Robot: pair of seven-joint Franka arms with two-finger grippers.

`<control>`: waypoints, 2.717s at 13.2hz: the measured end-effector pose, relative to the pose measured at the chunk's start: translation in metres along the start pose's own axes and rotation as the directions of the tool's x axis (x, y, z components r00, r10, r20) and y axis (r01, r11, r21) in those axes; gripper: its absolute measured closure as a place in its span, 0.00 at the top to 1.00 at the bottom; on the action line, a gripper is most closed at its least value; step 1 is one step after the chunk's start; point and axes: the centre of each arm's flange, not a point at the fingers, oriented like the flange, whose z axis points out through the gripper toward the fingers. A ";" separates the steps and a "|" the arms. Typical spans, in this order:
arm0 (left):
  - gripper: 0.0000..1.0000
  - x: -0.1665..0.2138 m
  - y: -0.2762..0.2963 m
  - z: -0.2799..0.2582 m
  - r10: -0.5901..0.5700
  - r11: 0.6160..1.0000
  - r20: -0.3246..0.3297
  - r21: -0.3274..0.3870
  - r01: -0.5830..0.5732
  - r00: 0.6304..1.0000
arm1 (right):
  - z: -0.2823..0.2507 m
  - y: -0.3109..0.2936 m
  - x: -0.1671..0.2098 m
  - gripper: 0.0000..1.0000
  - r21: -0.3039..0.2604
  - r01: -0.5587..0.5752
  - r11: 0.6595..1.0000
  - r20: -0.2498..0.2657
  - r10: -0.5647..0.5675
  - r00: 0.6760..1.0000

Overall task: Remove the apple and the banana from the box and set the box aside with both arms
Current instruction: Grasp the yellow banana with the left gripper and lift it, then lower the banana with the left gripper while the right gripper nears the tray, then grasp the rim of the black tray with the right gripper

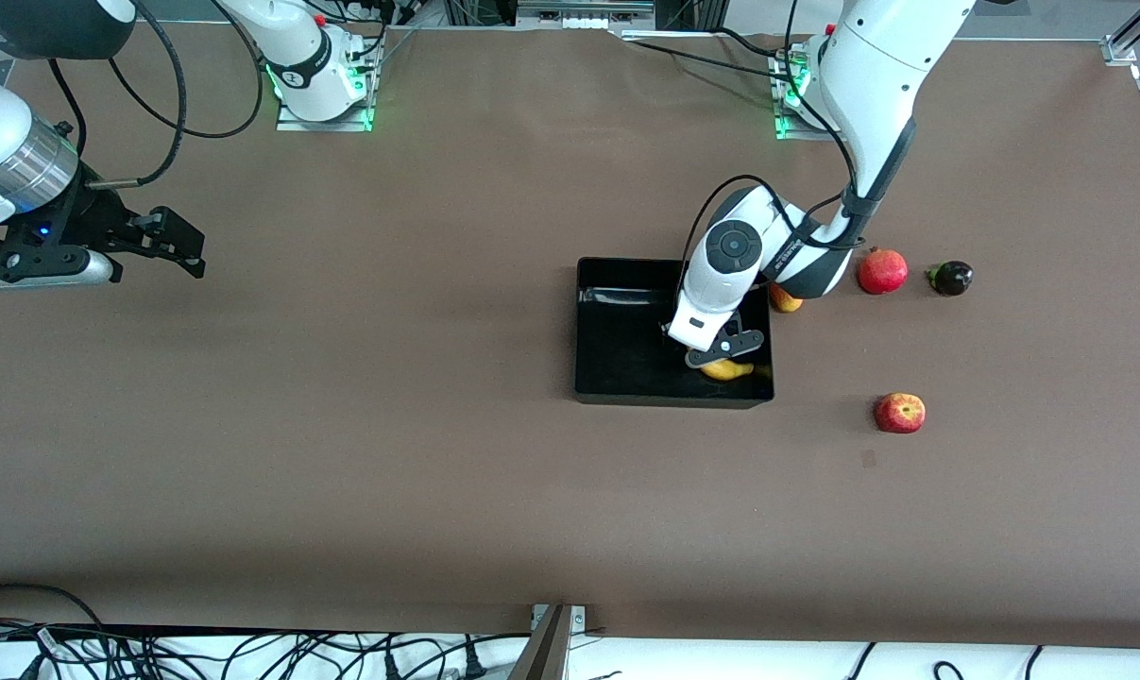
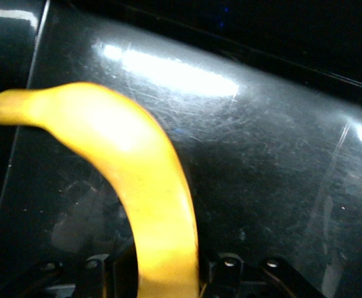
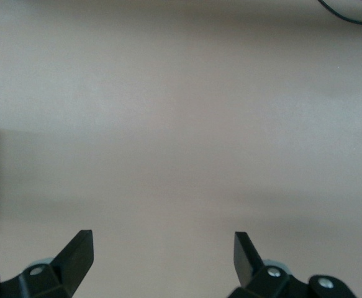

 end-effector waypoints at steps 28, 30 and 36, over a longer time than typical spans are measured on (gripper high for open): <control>0.36 0.314 -0.415 -0.060 0.436 0.900 -0.022 0.001 -0.436 0.900 | 0.163 -0.258 -0.008 1.00 0.045 0.191 0.981 0.084 -0.194 0.977; 0.36 0.302 -0.413 -0.030 0.433 0.901 -0.057 0.006 -0.433 0.900 | 0.210 -0.325 -0.023 1.00 0.042 0.134 0.990 0.092 -0.138 0.986; 0.51 0.283 -0.408 -0.002 0.440 0.897 -0.074 0.006 -0.441 0.895 | 0.296 -0.449 -0.048 1.00 0.107 0.008 0.994 0.015 -0.010 1.000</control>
